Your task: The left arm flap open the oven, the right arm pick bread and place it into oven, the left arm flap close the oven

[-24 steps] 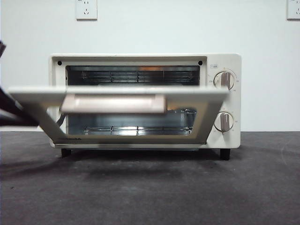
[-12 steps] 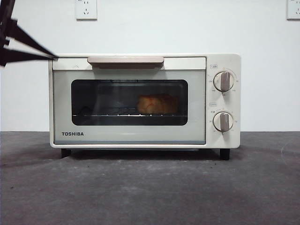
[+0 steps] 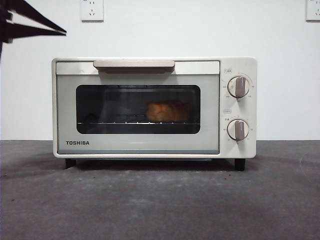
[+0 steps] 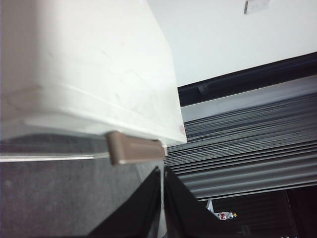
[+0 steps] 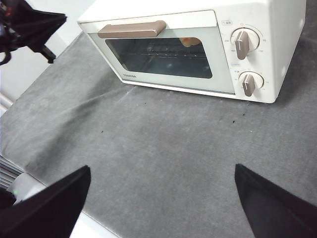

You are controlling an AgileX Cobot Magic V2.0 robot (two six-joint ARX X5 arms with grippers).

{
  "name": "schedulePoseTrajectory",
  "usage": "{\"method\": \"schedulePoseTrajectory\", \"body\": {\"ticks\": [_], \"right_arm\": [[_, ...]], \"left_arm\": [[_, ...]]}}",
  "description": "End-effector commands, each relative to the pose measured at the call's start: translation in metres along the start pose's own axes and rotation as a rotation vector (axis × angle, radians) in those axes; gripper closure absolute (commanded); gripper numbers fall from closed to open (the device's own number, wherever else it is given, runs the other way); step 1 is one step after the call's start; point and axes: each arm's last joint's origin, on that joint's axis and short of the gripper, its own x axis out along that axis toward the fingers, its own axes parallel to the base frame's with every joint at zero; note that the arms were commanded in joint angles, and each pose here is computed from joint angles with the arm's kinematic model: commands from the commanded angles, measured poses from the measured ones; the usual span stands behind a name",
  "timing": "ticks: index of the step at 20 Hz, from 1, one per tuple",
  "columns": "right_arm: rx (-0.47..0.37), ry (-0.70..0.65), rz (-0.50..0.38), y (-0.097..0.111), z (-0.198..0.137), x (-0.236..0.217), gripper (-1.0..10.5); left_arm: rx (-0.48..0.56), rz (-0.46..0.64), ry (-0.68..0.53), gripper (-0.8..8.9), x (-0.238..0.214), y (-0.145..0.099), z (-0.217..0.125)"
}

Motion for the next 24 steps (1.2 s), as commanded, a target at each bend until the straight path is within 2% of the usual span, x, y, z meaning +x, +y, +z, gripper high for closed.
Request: {"method": "schedulePoseTrajectory", "body": {"ticks": [1,5,8,12,18,24], "right_arm": [[-0.017,-0.008,0.016,0.002,0.002,-0.002,4.8],[-0.017,-0.006,0.019,0.002,0.002,-0.002,4.8],[-0.017,-0.005,0.022,0.002,0.002,-0.002,4.8],[-0.030,-0.006,0.022,0.002,0.002,-0.002,4.8],[-0.084,-0.008,0.022,0.002,0.003,-0.002,4.8],[-0.183,-0.037,0.033,0.003,0.005,-0.002,4.8]], "left_arm": [[0.098,-0.014,0.017,8.02,-0.005,-0.012,-0.004],[0.210,0.010,0.038,8.02,-0.017,-0.025,-0.020],[0.356,0.030,0.058,8.02,-0.028,-0.034,-0.035],[0.507,0.134,0.067,8.01,-0.045,-0.042,-0.059],[0.604,0.375,0.076,8.02,-0.066,-0.045,-0.092],[0.658,0.377,0.039,8.02,-0.081,-0.058,-0.112]]}}
